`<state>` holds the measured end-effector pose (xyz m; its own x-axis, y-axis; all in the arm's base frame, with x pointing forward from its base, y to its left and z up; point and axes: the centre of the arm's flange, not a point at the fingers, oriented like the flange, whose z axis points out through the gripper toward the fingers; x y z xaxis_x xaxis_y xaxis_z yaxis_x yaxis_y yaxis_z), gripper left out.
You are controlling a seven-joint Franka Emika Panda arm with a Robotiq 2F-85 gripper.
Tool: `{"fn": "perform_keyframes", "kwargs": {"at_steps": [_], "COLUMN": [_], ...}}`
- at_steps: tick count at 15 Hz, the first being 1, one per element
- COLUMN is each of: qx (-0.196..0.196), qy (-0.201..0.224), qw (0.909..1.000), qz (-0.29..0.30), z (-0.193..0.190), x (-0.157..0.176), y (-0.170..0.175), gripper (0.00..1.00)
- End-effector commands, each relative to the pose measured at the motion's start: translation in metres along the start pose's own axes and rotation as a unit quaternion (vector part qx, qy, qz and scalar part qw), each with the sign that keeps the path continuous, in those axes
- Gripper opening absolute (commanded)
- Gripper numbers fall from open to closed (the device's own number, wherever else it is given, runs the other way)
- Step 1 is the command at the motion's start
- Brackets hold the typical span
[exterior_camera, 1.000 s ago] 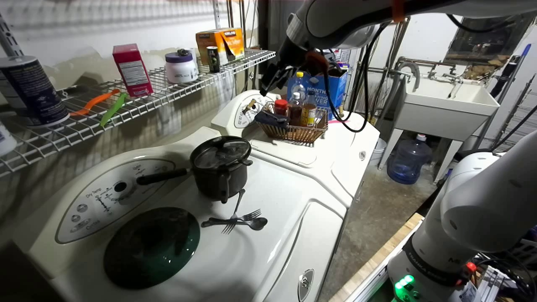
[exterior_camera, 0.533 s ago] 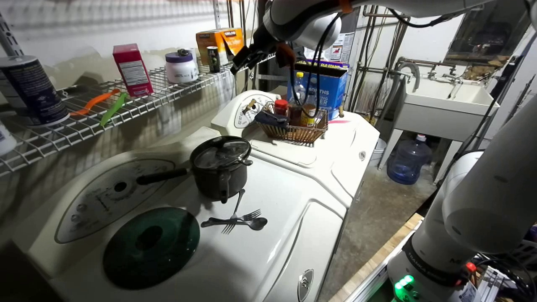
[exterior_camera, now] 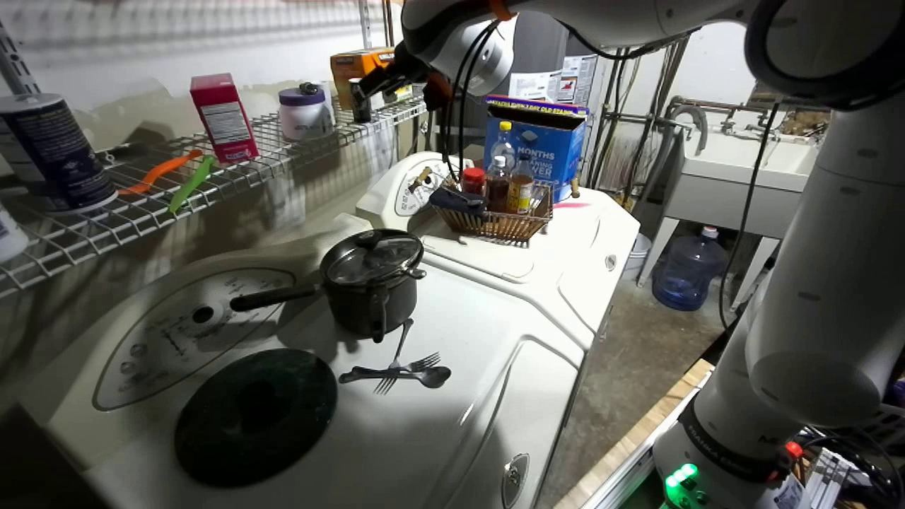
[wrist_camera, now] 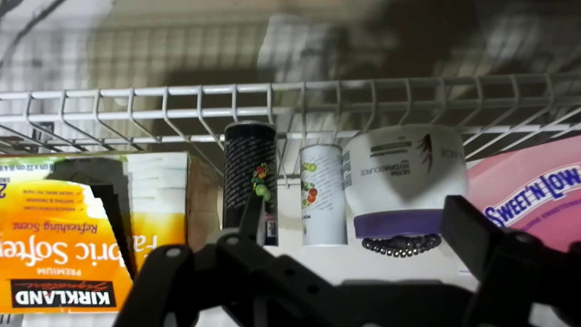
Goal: Pick up the black container from the right side of the shelf and put it on the left washing machine.
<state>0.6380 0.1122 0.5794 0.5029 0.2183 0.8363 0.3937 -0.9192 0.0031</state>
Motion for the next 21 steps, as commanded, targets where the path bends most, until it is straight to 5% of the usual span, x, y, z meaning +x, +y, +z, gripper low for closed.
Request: {"fn": "perform_keyframes", "kwargs": {"at_steps": [1, 10, 12, 16, 19, 21], "qx": [0.007, 0.016, 0.018, 0.02, 0.014, 0.009], "qy": [0.05, 0.079, 0.079, 0.074, 0.064, 0.06], "qw": [0.9987, 0.9967, 0.9967, 0.997, 0.9977, 0.998], "qz": [-0.001, 0.007, 0.008, 0.009, 0.016, 0.016], "z": [0.035, 0.075, 0.083, 0.089, 0.08, 0.072], "x": [0.022, 0.025, 0.022, 0.02, 0.02, 0.021], "y": [0.028, 0.061, 0.064, 0.065, 0.063, 0.061], "gripper": [1.0, 1.0, 0.74, 0.44, 0.24, 0.2]}}
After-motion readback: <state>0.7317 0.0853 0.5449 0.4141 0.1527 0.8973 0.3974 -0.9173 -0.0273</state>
